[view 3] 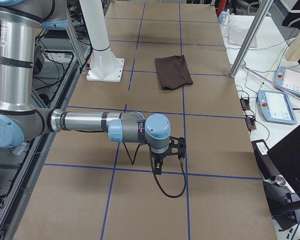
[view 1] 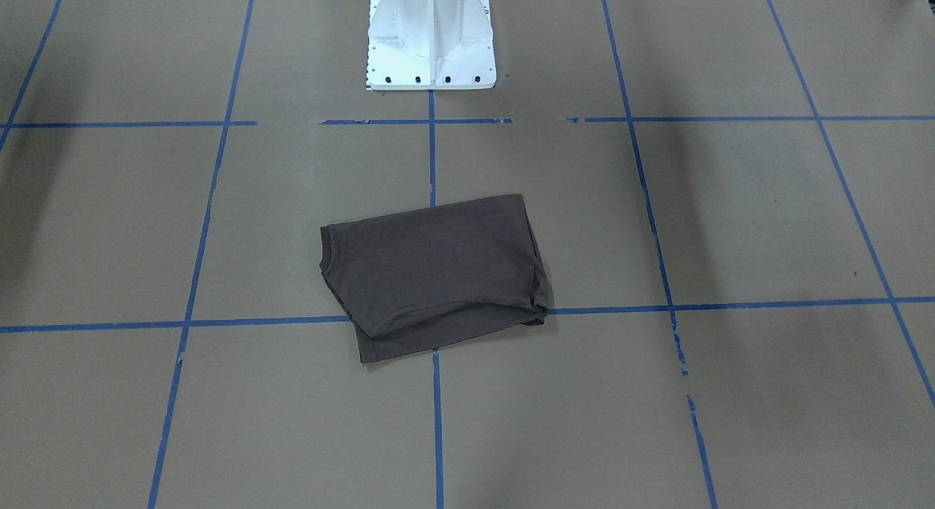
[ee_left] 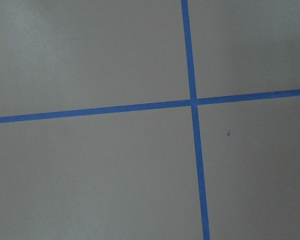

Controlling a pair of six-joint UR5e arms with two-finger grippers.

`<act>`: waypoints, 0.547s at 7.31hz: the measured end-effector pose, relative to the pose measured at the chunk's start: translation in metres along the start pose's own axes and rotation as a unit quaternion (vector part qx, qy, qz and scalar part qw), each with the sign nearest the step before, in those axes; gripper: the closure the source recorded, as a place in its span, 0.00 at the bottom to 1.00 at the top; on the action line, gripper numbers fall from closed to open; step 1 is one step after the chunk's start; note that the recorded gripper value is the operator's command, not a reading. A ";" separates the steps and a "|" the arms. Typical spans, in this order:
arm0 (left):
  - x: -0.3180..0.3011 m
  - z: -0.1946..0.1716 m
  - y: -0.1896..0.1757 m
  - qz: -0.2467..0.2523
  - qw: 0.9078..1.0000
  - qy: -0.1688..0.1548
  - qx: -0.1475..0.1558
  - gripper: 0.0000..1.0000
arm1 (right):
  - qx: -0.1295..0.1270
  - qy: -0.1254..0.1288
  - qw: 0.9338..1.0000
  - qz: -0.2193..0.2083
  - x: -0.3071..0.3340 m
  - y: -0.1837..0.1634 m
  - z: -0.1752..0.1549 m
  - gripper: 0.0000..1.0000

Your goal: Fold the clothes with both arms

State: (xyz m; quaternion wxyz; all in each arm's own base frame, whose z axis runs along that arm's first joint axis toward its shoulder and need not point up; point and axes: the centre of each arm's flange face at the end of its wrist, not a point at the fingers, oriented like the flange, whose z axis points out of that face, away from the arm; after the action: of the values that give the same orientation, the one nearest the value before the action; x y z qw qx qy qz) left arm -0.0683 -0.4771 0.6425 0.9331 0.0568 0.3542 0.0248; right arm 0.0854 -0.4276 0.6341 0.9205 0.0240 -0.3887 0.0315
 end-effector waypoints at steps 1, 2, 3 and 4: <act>0.000 0.000 0.000 0.000 1.000 0.000 0.000 0.00 | 0.000 0.000 1.000 0.000 0.000 0.000 0.000 0.00; 0.001 -0.001 0.000 0.001 1.000 0.000 0.001 0.00 | 0.000 0.000 1.000 0.000 0.000 0.000 0.000 0.00; 0.001 -0.001 -0.001 0.002 1.000 0.000 0.001 0.00 | 0.000 -0.001 1.000 0.001 0.000 0.000 0.000 0.00; 0.001 -0.002 -0.002 0.002 1.000 0.000 0.002 0.00 | 0.000 -0.001 1.000 0.001 0.000 0.001 0.000 0.00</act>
State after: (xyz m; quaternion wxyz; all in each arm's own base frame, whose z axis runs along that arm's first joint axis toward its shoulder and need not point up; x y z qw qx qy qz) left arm -0.0682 -0.4785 0.6402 0.9329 0.0591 0.3544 0.0263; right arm 0.0852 -0.4270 0.6344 0.9200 0.0232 -0.3899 0.0321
